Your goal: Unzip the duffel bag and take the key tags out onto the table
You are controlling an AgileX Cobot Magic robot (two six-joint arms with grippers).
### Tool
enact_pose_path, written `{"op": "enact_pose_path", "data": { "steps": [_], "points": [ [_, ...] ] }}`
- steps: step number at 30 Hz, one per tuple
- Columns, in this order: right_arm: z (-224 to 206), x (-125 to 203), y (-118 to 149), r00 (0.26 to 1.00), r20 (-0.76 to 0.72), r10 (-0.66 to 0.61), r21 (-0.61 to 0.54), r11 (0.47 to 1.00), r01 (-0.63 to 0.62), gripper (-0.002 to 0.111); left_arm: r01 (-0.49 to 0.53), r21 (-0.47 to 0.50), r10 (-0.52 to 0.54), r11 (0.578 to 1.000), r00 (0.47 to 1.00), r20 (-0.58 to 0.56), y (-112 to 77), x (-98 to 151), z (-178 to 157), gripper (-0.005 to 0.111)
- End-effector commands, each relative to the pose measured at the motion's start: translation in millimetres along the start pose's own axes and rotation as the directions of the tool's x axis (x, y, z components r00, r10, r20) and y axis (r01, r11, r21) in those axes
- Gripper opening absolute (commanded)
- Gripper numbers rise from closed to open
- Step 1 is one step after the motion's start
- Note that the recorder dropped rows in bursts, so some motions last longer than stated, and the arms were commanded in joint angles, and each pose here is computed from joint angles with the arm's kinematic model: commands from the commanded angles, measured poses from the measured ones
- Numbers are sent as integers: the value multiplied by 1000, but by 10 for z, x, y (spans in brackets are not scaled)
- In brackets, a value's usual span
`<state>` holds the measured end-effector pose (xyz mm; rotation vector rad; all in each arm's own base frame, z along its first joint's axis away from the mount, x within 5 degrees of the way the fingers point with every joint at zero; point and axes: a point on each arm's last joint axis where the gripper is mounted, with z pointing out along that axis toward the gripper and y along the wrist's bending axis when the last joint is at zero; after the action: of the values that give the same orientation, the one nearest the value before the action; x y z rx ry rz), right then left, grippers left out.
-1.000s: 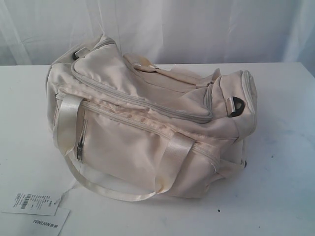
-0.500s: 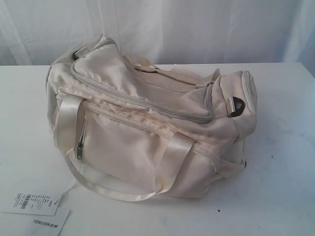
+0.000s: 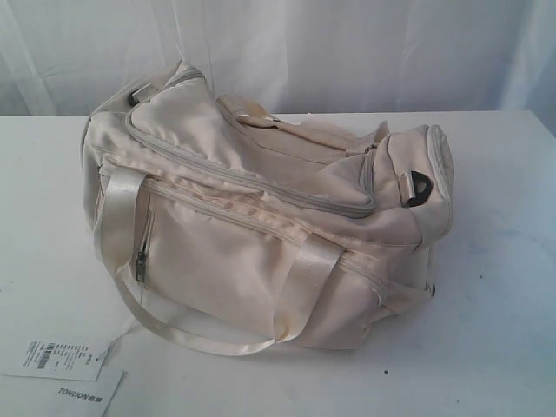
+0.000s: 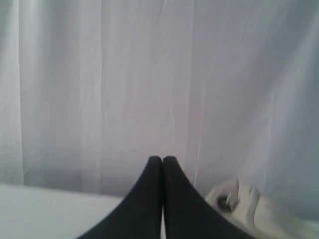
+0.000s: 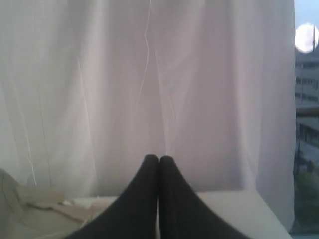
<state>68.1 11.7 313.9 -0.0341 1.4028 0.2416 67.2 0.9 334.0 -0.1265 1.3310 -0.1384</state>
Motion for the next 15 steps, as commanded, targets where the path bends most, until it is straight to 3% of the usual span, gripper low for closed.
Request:
{"op": "enact_pose_path", "data": {
  "steps": [1, 5, 8, 11, 12, 13, 15],
  "points": [
    [254, -146, 11, 978, -206, 17, 36, 999, -10, 0, -37, -27, 27, 999, 946, -324, 7, 141, 248, 0],
    [535, -202, 20, 918, -395, 40, 64, 998, -16, 0, -53, -15, 36, 998, 835, -549, -17, 239, 438, 0],
    [737, -224, 63, 853, -522, 17, 32, 999, -1, 0, -71, 105, 121, 992, 776, -620, -130, 270, 585, 0],
    [951, -231, 193, 800, -599, -30, -90, 995, -30, 0, -44, 266, 205, 963, 759, -618, -332, 235, 744, 0],
    [1123, -176, 283, 759, -647, -74, -176, 983, -54, 0, -21, 371, 266, 928, 736, -623, -482, 207, 867, 0],
    [1217, -154, 320, 742, -664, -97, -212, 975, -62, 0, -7, 412, 291, 911, 717, -633, -545, 199, 912, 0],
    [1518, -95, 357, 702, -701, -127, -242, 968, -66, 0, 46, 546, 392, 836, 646, -655, -771, 198, 1097, 0]
  ]
}}
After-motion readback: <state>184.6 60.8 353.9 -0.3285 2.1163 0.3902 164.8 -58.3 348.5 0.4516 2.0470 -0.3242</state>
